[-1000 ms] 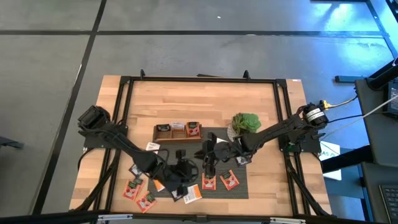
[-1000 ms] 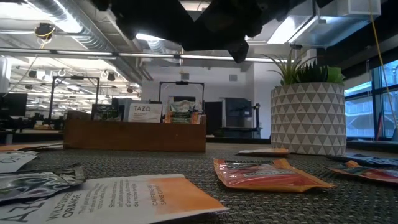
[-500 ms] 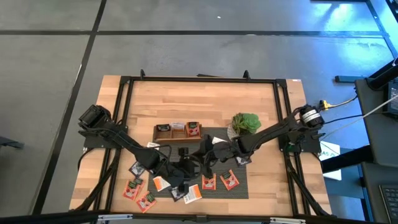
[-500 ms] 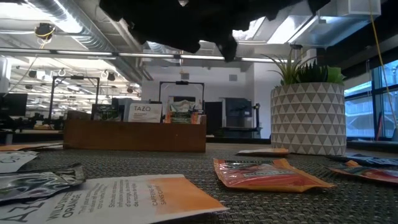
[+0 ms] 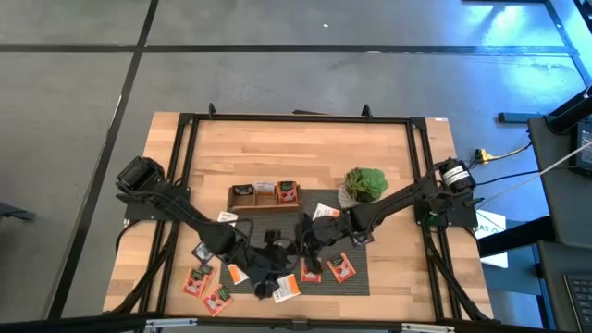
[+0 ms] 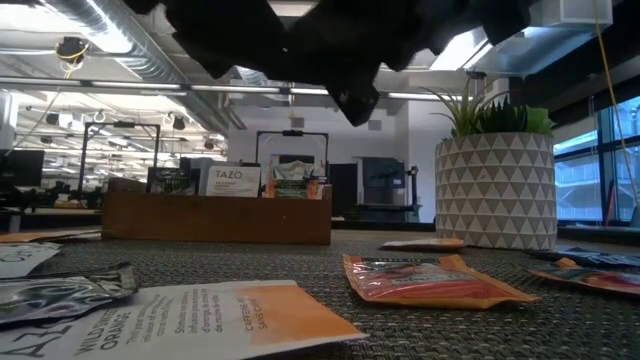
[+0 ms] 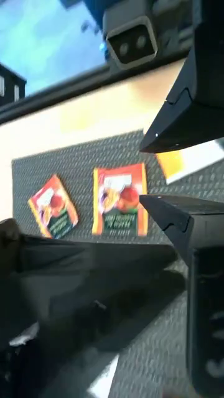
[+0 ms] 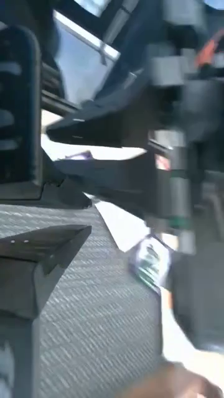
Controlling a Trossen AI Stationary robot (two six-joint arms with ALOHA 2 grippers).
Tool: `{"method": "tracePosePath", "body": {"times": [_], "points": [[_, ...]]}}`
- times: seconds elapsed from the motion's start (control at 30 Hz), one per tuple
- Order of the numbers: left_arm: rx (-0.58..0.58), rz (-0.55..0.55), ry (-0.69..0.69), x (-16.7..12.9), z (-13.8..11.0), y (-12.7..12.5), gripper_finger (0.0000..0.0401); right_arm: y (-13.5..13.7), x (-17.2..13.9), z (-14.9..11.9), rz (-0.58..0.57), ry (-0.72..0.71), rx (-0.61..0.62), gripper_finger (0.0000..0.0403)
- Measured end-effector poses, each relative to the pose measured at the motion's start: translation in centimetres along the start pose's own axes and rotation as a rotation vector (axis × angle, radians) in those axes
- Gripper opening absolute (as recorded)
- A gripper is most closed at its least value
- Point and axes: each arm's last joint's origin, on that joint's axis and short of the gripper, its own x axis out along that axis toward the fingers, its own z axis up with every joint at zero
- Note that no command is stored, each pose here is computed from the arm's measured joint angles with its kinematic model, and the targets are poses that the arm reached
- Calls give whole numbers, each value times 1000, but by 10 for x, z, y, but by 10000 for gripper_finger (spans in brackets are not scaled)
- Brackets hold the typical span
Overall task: Pick & Place Tea
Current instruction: Put the white tea bag to the middle section of the wooden organizer
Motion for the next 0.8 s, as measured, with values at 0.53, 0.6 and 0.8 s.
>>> {"method": "tracePosePath", "body": {"times": [0.53,0.6,0.8], "points": [[9,-133,70,-5,-31,-47,116,51,-3,-34,5,123,-62,55],[-18,-125,88,0,-36,-48,116,58,-4,-37,0,119,-69,55],[-79,-92,143,16,-49,-47,116,73,-7,-45,-49,92,-69,56]]}}
